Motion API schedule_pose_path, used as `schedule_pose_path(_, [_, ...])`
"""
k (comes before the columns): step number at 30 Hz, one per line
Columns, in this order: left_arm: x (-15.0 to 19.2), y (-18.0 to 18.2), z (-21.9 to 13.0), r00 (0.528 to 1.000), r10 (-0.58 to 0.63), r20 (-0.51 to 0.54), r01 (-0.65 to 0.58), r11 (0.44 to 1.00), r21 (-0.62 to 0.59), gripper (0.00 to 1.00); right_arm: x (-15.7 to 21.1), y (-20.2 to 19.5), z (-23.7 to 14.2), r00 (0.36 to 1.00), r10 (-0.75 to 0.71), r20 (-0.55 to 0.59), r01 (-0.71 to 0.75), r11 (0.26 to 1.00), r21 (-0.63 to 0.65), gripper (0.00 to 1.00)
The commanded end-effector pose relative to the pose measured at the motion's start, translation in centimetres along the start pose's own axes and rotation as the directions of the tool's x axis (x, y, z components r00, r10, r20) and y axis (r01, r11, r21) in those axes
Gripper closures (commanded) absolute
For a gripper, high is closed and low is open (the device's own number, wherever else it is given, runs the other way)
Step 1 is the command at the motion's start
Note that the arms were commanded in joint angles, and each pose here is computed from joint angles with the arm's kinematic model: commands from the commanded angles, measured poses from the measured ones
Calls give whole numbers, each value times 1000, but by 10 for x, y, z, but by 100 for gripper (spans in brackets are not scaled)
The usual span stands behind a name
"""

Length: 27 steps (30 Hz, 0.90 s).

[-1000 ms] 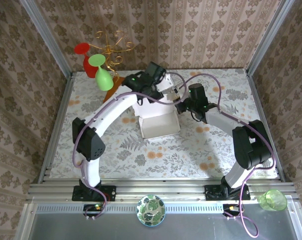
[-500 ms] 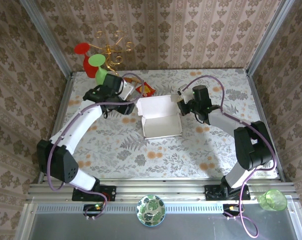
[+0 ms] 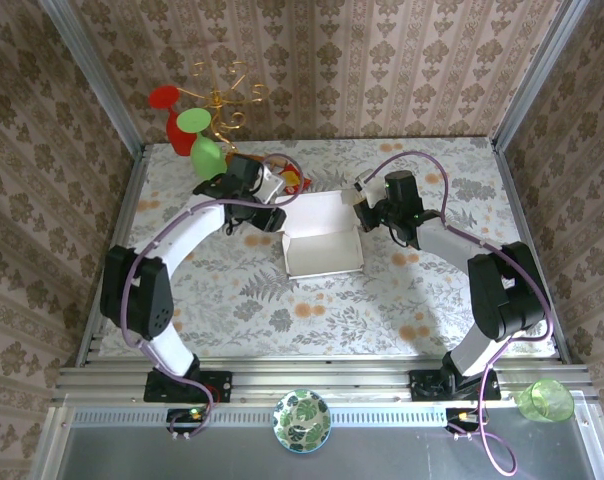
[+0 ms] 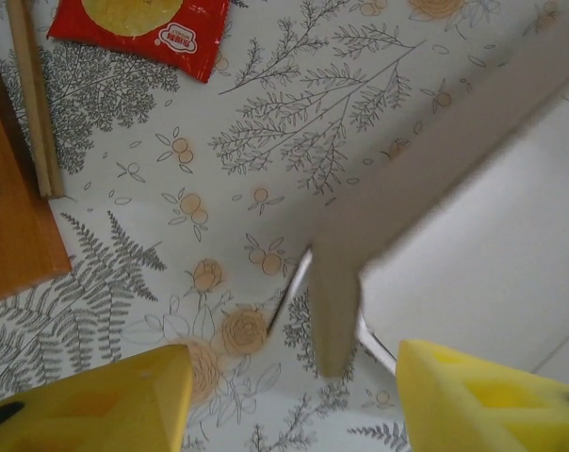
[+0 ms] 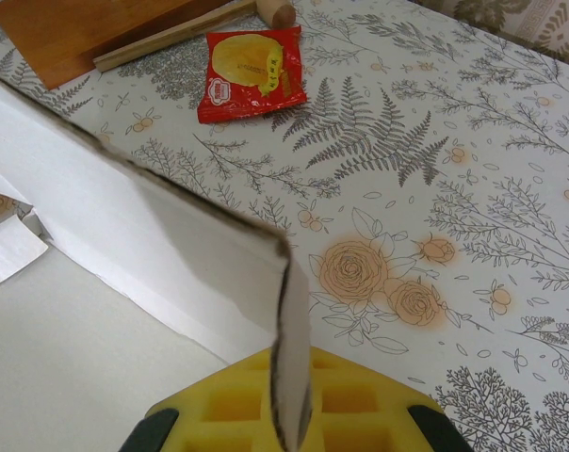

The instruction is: Fold the paper box

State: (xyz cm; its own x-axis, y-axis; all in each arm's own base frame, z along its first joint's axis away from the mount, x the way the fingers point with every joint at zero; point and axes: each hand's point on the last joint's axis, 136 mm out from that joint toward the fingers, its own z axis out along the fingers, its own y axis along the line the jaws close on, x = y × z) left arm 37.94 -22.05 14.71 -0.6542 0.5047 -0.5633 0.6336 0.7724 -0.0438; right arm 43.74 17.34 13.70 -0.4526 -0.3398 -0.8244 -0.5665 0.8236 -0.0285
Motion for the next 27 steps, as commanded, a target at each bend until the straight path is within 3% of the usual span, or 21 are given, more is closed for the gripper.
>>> schedule_pose_path(1, [-22, 2, 1, 998, 29, 52, -29, 1000, 0, 45, -8, 0, -3, 1000, -22, 18, 22, 1000, -7, 100])
schedule_pose_path(12, [-24, -4, 9, 997, -61, 36, 59, 997, 52, 72, -9, -6, 1, 1000, 20, 22, -20, 1000, 19, 100])
schedule_pose_path(24, [-20, -21, 20, 995, -99, 3, 98, 992, 84, 76, -11, -4, 5, 998, 55, 26, -56, 998, 30, 100])
schedule_pose_path(27, [-20, -25, 21, 994, -109, 1, 108, 991, 83, 84, -11, -4, 5, 998, 59, 25, -60, 998, 32, 100])
